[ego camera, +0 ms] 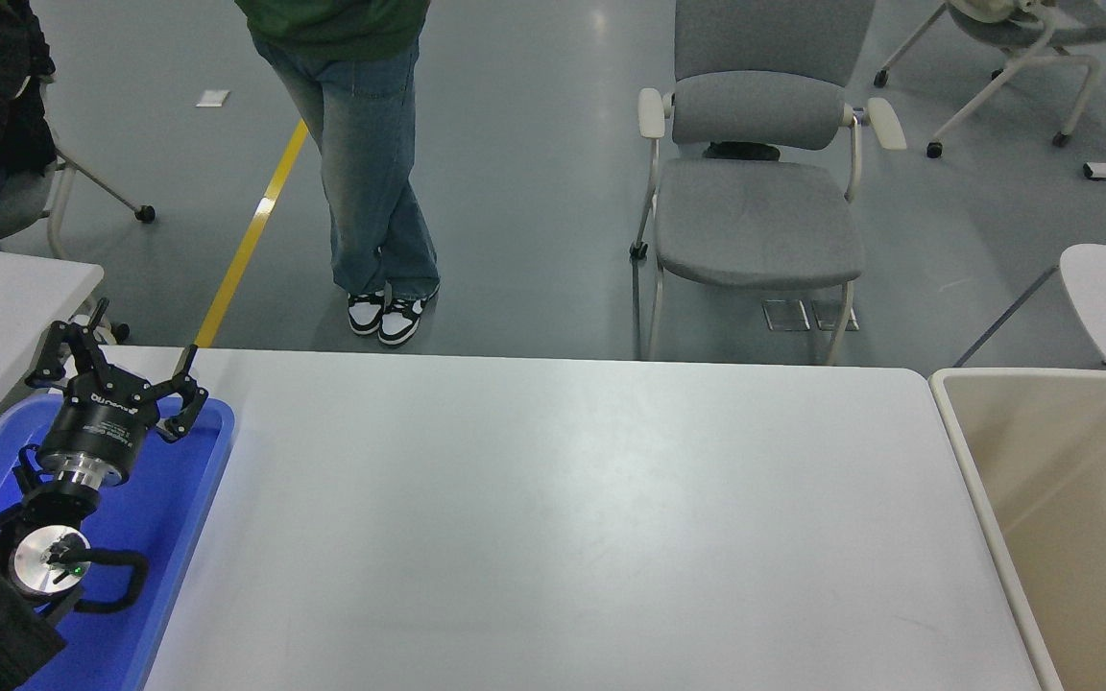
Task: Clean the table surface
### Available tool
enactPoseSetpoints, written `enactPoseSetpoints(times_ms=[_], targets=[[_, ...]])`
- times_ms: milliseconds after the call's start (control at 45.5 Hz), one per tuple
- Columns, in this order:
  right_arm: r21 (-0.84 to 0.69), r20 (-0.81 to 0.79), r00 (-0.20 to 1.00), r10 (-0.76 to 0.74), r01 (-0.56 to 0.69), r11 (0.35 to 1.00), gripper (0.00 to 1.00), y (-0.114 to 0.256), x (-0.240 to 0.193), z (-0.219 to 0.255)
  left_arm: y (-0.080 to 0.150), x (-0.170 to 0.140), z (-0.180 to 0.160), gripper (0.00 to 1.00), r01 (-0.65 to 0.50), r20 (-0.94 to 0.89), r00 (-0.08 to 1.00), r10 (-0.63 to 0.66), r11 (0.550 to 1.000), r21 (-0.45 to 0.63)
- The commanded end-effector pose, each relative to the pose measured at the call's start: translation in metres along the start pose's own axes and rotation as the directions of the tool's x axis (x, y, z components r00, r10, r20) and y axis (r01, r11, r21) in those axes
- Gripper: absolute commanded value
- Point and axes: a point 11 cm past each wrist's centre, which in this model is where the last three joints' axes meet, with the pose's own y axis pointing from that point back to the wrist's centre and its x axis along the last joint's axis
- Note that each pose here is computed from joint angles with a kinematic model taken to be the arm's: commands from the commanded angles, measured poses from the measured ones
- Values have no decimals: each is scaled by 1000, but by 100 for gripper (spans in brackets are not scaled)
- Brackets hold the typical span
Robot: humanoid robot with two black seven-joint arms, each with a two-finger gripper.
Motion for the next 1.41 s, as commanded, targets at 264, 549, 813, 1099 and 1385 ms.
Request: enactPoseSetpoints(times_ms=[264, 549, 813, 1099, 1385], targets=[[212, 294, 887, -357, 303, 929, 100, 52, -93, -80, 0, 0, 0, 100, 0, -1, 1000, 0, 1000, 0], [211, 467, 752, -465, 416, 884, 100, 78, -184, -69, 0, 0, 0, 100, 0, -1, 1000, 0, 1000, 0], [237, 628, 604, -490, 452, 860, 100, 102, -249, -73, 0, 0, 0, 100, 0, -1, 1000, 0, 1000, 0], [257, 658, 557, -507, 467, 846, 100, 119, -276, -69, 0, 0, 0, 100, 0, -1, 1000, 0, 1000, 0], [257, 639, 568, -519, 478, 840, 100, 123, -281, -66, 0, 0, 0, 100, 0, -1, 1000, 0, 1000, 0]])
